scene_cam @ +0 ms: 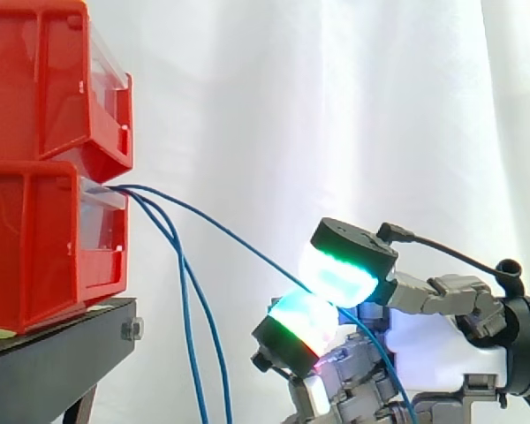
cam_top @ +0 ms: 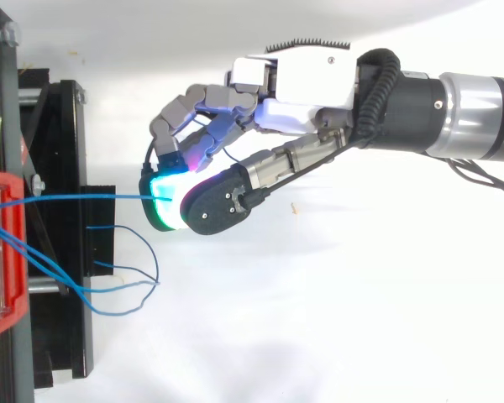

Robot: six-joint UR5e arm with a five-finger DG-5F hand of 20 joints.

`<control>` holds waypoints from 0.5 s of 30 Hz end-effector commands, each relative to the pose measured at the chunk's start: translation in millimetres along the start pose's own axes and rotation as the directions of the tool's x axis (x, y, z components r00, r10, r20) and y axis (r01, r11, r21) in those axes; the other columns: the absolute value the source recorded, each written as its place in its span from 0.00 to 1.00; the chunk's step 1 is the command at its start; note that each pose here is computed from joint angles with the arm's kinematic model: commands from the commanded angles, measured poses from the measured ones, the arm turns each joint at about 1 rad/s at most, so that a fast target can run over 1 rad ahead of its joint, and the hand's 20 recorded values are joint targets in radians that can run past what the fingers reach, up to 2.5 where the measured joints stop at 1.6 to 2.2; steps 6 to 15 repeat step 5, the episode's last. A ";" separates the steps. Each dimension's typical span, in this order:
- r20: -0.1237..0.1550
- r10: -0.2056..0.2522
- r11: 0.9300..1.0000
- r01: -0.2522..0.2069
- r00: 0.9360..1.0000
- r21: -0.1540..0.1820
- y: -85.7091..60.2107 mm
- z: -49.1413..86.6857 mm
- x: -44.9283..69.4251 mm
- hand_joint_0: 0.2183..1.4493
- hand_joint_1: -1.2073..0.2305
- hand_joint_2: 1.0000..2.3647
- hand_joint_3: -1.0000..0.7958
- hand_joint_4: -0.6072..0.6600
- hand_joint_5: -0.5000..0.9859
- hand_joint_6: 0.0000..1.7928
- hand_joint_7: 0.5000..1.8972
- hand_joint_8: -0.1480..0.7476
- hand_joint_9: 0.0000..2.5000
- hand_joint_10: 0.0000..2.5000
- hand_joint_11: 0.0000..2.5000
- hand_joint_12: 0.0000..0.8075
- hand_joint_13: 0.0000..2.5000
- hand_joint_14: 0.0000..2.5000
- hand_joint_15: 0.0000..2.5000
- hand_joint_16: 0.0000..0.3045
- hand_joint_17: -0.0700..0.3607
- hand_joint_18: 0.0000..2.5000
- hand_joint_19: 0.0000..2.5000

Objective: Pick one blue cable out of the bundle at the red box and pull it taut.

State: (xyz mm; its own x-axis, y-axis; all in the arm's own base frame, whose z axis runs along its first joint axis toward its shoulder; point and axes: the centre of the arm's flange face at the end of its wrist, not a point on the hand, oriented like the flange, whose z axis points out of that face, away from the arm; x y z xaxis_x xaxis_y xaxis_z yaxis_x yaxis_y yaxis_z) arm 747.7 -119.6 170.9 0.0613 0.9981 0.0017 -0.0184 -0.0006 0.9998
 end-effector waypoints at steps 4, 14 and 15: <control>0.000 0.000 1.000 0.000 1.000 0.000 0.0 0.0 0.0 0.48 0.32 0.01 0.42 0.26 0.20 0.55 0.62 0.44 0.37 0.00 0.34 0.47 0.25 0.01 0.18 0.16 0.42 0.17 0.13; 0.000 0.000 1.000 0.000 1.000 0.000 0.0 0.0 0.0 0.48 0.32 0.01 0.42 0.26 0.20 0.55 0.63 0.44 0.37 0.01 0.34 0.46 0.25 0.01 0.18 0.16 0.42 0.17 0.13; 0.000 0.000 1.000 0.000 1.000 0.000 0.0 0.0 0.0 0.48 0.32 0.01 0.42 0.26 0.20 0.55 0.63 0.44 0.37 0.01 0.34 0.46 0.25 0.01 0.18 0.16 0.42 0.17 0.13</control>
